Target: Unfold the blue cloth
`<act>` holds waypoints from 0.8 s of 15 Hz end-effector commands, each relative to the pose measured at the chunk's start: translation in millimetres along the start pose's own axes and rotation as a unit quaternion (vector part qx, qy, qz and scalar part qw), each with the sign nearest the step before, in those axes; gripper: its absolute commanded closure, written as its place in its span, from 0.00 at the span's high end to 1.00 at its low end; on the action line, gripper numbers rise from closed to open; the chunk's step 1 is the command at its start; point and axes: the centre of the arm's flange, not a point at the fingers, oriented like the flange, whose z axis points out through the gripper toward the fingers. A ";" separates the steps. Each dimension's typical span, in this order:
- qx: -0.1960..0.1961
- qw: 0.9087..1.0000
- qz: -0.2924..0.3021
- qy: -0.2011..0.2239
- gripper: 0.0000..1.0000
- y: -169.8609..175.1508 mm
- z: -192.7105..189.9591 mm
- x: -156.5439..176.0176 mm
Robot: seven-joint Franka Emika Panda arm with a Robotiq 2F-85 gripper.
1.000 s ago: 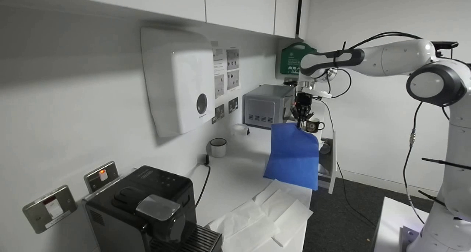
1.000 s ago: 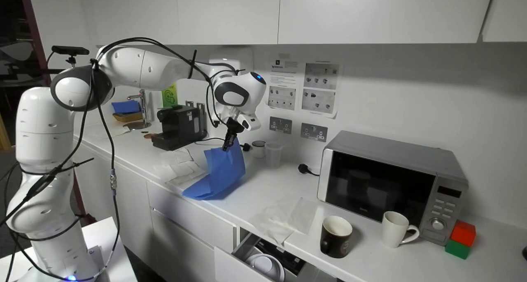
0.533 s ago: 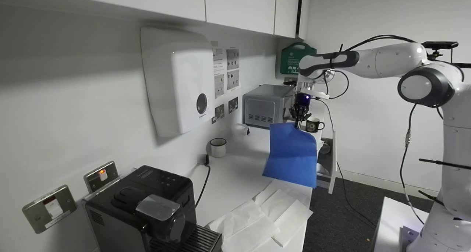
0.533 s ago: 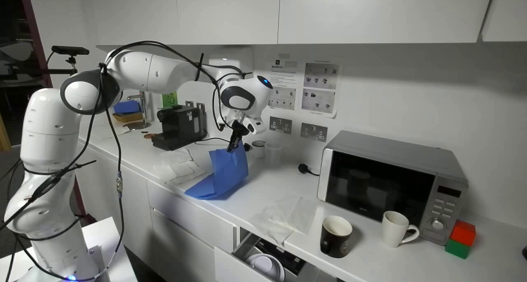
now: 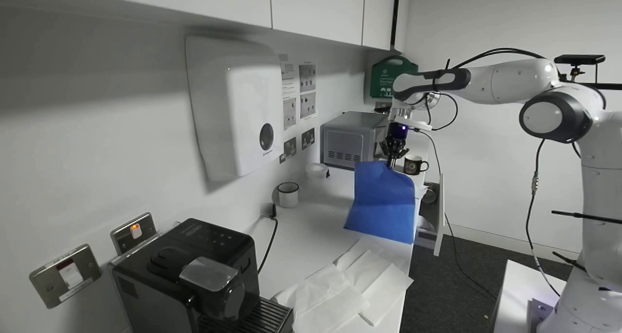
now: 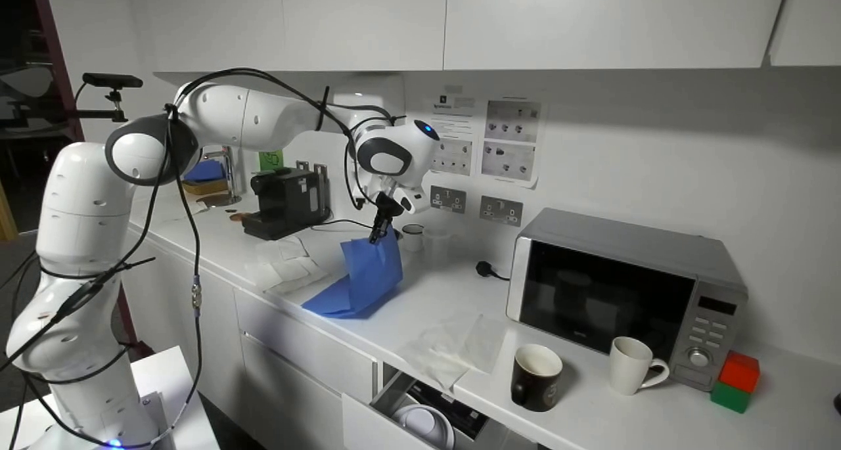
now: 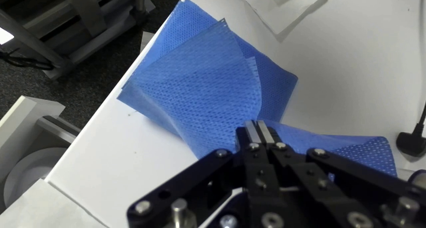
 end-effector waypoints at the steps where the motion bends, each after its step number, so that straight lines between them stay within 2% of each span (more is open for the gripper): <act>1: -0.002 1.000 -0.011 0.024 0.00 10.6 -7.7 19.0; 5: -0.001 0.999 -0.032 0.040 0.00 28.6 -4.9 33.5; 12: -0.028 0.991 -0.105 0.076 0.00 47.9 -0.2 50.2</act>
